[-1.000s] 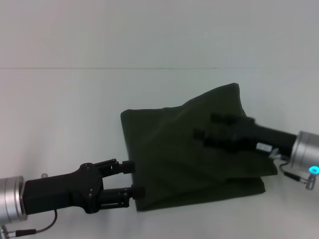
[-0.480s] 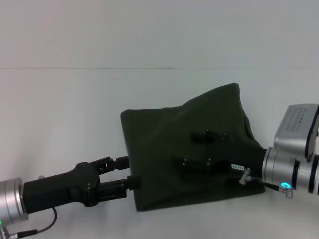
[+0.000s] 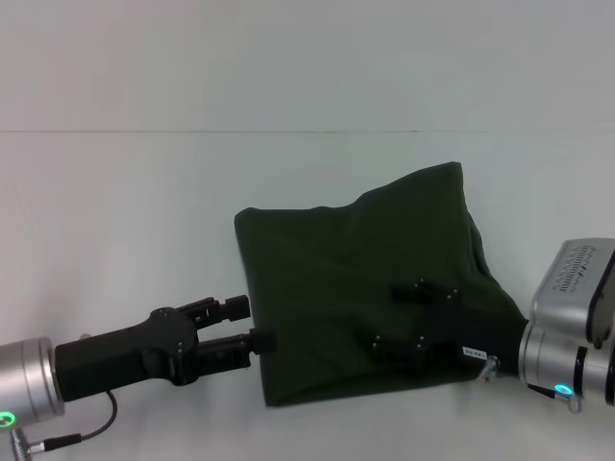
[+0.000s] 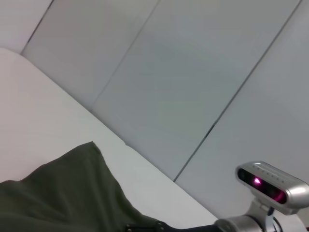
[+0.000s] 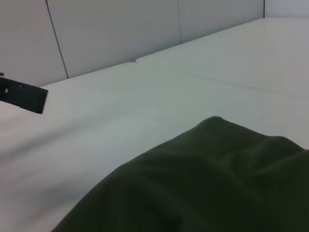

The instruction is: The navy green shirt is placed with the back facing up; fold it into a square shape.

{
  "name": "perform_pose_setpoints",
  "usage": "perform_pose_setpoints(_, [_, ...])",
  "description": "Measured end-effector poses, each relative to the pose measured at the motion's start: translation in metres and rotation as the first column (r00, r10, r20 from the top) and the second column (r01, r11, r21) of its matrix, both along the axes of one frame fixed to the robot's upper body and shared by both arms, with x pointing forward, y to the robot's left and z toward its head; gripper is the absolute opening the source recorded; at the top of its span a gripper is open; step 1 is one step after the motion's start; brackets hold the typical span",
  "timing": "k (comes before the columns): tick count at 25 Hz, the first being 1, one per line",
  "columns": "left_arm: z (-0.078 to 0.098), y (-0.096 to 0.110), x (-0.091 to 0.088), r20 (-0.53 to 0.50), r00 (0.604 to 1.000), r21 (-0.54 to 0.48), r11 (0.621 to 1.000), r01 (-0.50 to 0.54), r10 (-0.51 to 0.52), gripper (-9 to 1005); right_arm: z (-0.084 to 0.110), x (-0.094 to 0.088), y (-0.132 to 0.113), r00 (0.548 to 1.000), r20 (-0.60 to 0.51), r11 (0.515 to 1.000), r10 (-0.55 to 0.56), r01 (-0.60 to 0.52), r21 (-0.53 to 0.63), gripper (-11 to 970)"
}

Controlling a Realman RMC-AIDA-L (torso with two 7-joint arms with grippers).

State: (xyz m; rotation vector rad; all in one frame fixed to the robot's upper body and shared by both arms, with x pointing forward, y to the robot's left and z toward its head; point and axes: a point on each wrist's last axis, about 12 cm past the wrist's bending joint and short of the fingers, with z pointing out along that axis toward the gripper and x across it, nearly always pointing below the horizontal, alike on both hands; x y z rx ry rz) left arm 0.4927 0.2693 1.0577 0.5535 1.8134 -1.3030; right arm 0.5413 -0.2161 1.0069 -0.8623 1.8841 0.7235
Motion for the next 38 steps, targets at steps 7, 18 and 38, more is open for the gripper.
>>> perform_pose_setpoints(7, [-0.002, -0.003, 0.017, -0.126, 0.989, 0.010, 0.997, -0.082, 0.082, 864, 0.009, -0.015, -0.009, 0.991, 0.130, 0.995, 0.022, -0.035, 0.099, 946])
perform_pose_setpoints(18, [0.002, -0.007, 0.065, -0.464, 0.849, 0.084, 0.967, -0.241, 0.252, 865, 0.007, -0.063, -0.034, 0.934, 0.354, 0.984, -0.048, -0.016, 0.176, 946])
perform_pose_setpoints(38, [-0.015, -0.043, 0.097, -0.473, 0.782, 0.261, 0.912, -0.316, 0.406, 867, -0.011, -0.105, -0.054, 0.946, 0.311, 0.987, -0.092, 0.046, 0.152, 946])
